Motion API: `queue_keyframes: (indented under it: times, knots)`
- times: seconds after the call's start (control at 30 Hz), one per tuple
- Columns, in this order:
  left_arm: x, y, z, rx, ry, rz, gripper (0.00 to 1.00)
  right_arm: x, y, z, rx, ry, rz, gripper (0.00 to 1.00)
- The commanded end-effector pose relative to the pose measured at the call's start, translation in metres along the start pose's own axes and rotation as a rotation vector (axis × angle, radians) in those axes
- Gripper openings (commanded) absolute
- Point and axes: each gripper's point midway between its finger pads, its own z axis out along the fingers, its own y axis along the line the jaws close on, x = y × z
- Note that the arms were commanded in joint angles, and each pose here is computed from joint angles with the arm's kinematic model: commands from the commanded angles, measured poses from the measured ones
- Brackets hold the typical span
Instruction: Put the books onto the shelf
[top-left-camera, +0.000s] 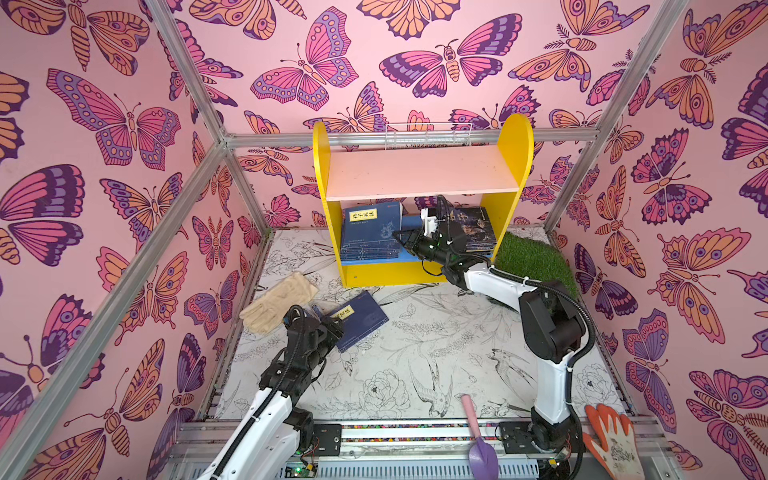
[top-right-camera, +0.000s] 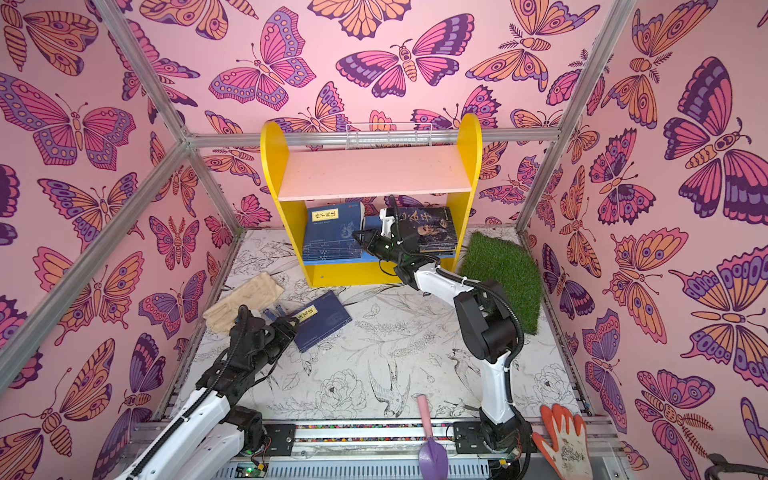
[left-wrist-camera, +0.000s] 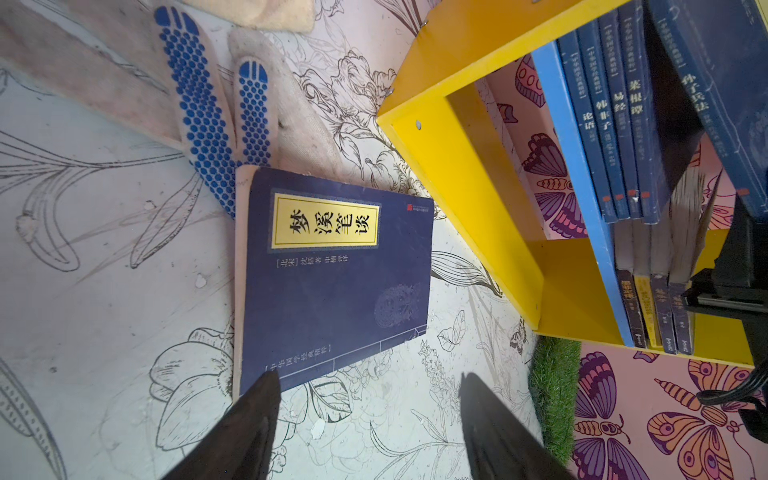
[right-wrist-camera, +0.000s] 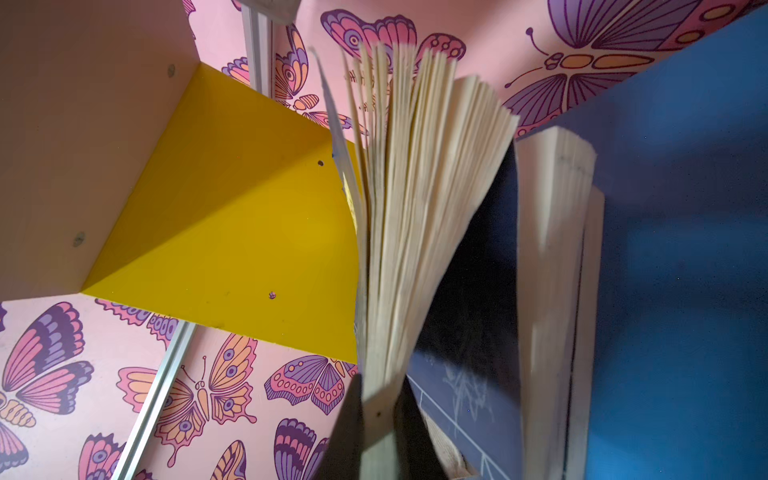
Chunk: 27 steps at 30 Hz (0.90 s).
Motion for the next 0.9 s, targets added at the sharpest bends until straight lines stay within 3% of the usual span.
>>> queue_keyframes:
  times: [0.0, 0.3, 0.6, 0.87]
  knots:
    - [-0.001, 0.004, -0.003, -0.018, 0.0, 0.012, 0.7, -0.007, 0.008, 0.008, -0.015, -0.014, 0.005, 0.02]
    - [0.0, 0.007, -0.001, -0.032, 0.006, 0.004, 0.7, 0.016, -0.002, 0.019, 0.07, 0.095, -0.012, 0.04]
    - [0.002, 0.008, -0.001, -0.03, 0.011, -0.016, 0.7, 0.006, -0.006, 0.008, 0.252, 0.133, -0.13, 0.46]
    - [0.002, 0.008, -0.001, -0.044, 0.019, -0.022, 0.7, -0.015, 0.0, -0.006, 0.362, 0.109, -0.264, 0.59]
